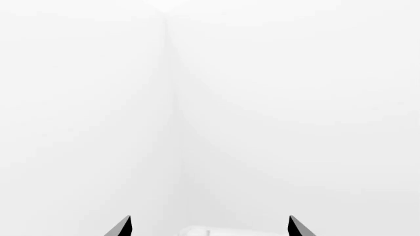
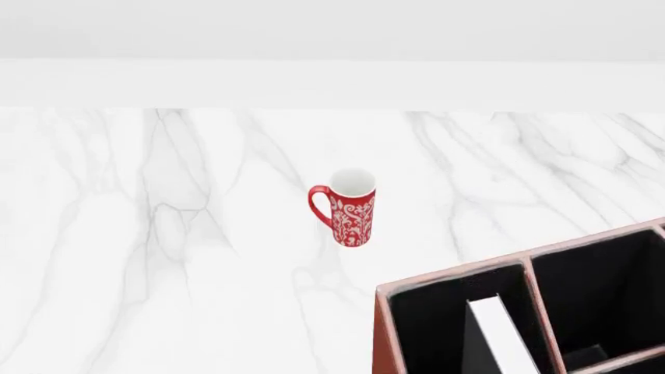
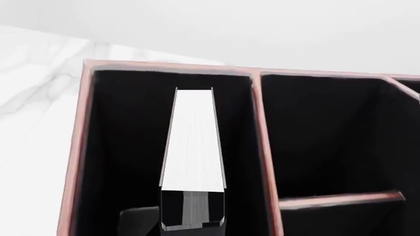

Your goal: Pick up the book and place it in the left compartment of the caddy.

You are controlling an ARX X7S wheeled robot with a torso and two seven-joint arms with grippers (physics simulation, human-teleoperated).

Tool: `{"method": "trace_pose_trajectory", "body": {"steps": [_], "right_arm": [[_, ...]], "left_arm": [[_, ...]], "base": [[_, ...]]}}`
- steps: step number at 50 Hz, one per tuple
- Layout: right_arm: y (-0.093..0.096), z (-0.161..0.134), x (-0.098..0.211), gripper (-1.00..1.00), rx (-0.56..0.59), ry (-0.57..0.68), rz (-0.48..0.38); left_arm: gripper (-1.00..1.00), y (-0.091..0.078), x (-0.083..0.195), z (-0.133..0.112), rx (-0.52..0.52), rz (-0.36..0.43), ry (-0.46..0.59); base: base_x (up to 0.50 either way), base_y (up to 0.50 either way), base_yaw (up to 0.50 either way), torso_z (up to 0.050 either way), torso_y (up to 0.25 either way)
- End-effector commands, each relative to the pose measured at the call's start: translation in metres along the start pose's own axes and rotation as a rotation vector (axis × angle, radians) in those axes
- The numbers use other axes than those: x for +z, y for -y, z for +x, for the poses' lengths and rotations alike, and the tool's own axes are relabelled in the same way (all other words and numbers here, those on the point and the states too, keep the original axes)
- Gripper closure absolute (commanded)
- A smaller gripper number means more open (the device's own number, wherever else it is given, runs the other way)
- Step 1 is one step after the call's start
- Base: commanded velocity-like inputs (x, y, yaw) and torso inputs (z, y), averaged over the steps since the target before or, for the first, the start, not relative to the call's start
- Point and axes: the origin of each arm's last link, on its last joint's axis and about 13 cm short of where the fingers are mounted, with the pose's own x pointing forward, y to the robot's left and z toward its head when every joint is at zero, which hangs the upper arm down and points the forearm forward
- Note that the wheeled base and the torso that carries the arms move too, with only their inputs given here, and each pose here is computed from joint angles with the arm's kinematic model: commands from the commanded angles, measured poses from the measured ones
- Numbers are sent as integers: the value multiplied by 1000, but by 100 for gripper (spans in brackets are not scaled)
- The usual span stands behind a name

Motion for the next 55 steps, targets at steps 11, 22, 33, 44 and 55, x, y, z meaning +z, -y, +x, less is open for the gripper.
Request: {"method": "trace_pose_trajectory", "body": {"steps": [11,22,33,44,55], "right_arm": [[3,13,-2,100,-7,39,-43],[3,15,-2,-100,-24,36,-51],[3,14,-3,-100,-29,35,-55],[3,13,-5,-100,-27,31,-51],[2,12,-4,-100,-22,37,-51]], "left_arm": [[-100,-2,1,-1,0,8,4],[-100,-2,1,-1,0,4,4],[-100,-2,1,-1,0,4,4],[-100,-2,1,-1,0,3,4],[-100,-2,1,-1,1,3,4]], "base": [[0,0,0,1,1],[0,0,0,0,1],[0,0,0,0,0],[0,0,0,0,0],[0,0,0,0,0]]}}
